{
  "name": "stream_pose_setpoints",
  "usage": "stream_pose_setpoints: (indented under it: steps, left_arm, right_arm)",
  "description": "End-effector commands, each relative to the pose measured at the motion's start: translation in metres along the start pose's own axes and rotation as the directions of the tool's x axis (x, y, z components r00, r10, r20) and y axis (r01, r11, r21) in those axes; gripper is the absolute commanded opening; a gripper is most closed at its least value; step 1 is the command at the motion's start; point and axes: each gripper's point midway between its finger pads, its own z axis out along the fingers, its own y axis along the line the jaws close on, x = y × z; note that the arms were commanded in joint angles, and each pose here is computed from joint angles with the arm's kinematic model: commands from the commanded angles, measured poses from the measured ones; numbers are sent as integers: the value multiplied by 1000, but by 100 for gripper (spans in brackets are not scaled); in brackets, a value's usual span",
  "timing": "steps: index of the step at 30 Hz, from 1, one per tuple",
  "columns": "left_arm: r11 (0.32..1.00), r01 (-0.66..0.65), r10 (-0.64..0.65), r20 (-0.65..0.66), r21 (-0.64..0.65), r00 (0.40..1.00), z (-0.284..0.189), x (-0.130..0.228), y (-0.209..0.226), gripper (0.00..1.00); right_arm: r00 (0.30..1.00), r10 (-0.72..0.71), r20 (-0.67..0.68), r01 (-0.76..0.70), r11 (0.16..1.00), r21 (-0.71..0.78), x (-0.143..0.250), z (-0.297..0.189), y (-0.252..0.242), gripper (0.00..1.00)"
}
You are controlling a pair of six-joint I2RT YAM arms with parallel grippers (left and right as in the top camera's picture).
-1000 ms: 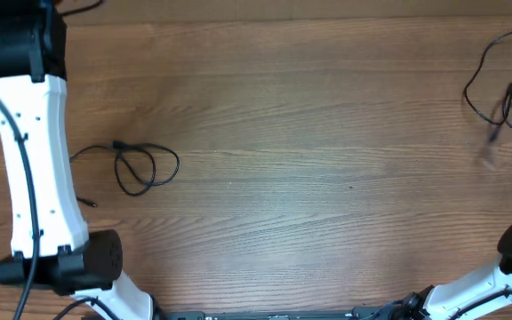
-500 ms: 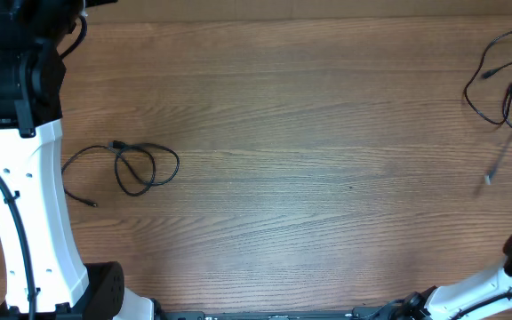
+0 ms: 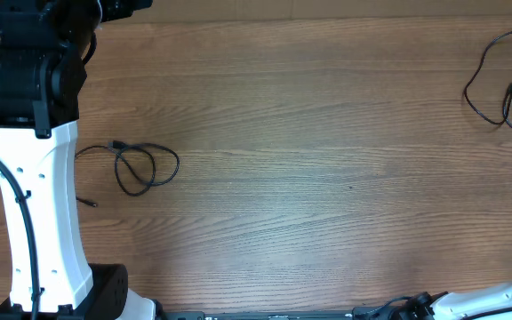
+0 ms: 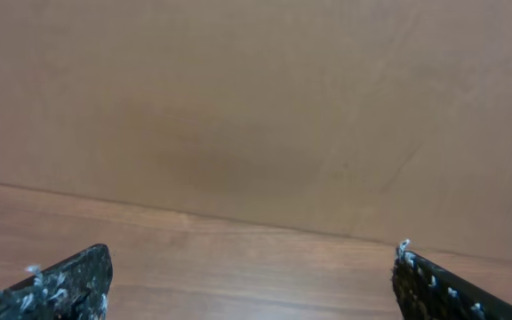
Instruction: Untangle cables
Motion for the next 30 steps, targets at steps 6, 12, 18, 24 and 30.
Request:
stream_pose_setpoints:
  steps: [6, 12, 18, 24, 30]
  left_arm:
    - [999, -34, 34, -53, -3, 998, -5, 14, -5, 100]
    - [998, -54, 56, -71, 36, 996, -6, 21, -24, 100]
    - [996, -89, 90, -73, 19, 993, -7, 25, -31, 100]
    - [992, -120, 116, -98, -40, 988, -9, 31, -20, 100]
    - [992, -121, 116, -104, -45, 988, -9, 32, -19, 100]
  right_arm:
    - [994, -52, -100, 35, 985, -168, 60, 48, 62, 4]
    - [987, -155, -32, 140, 948, -286, 72, 50, 141, 4]
    - [974, -202, -98, 159, 929, -334, 118, 83, 175, 4]
    - [944, -214, -252, 164, 965, -205, 155, 115, 120, 4]
    - [932, -185, -312, 143, 978, -151, 151, 117, 63, 4]
